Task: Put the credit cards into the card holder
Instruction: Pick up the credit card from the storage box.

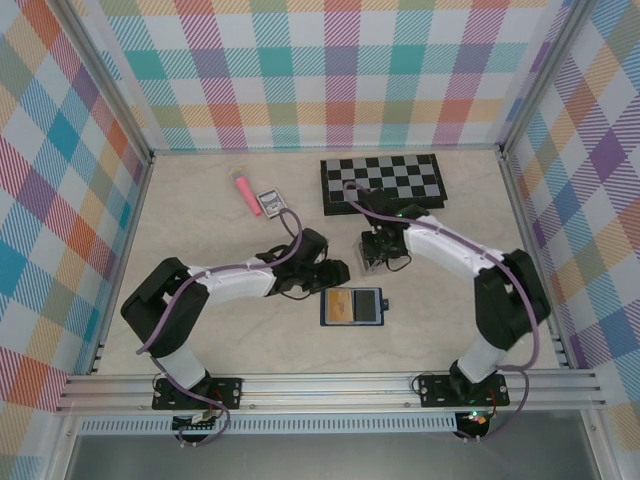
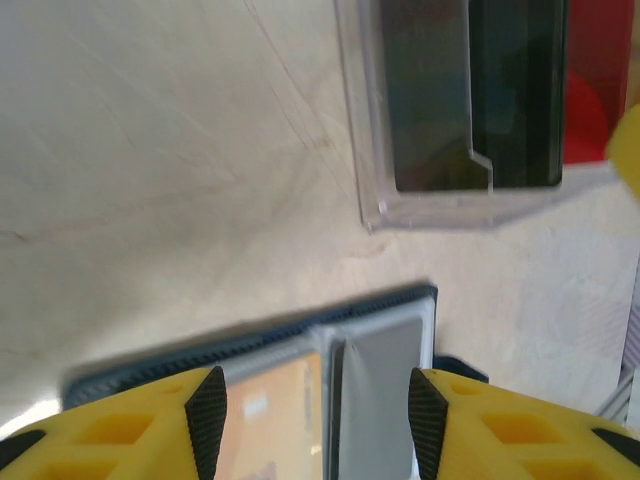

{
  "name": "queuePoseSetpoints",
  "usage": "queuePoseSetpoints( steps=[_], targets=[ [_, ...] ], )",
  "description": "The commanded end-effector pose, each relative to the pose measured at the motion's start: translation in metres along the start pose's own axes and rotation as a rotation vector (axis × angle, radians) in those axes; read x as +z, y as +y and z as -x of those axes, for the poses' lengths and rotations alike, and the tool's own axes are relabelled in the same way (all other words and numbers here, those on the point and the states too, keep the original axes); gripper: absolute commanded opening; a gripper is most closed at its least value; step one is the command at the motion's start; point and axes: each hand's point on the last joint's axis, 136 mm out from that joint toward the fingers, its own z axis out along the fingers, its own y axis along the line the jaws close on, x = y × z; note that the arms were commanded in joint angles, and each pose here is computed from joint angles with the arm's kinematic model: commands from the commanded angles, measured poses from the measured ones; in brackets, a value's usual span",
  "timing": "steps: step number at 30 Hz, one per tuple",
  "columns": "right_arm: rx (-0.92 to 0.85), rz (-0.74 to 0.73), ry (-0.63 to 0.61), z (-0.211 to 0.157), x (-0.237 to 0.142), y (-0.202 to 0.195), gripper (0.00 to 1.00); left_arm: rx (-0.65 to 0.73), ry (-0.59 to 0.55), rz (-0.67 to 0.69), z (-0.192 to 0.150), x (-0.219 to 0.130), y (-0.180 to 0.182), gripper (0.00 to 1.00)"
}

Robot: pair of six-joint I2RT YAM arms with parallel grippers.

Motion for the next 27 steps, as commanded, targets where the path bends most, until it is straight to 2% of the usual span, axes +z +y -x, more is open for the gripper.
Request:
queuePoseSetpoints(
  steps=[1,15,27],
  targets=[
    [-0.1,-0.124,0.005,0.007,0.002,-0.009,0.38,-0.036,-0.039,0.016,0.017,-0.006,0.003,0.53],
    [-0.212,-0.325,0.021,0.018,0.031,-0.01,0.41,-0.068,-0.039,0.026,0.019,-0.008,0.019,0.53],
    [-0.222,-0.377,-0.032,0.029,0.016,-0.019,0.37,-0.067,-0.019,0.015,0.018,-0.003,0.017,0.53]
  ],
)
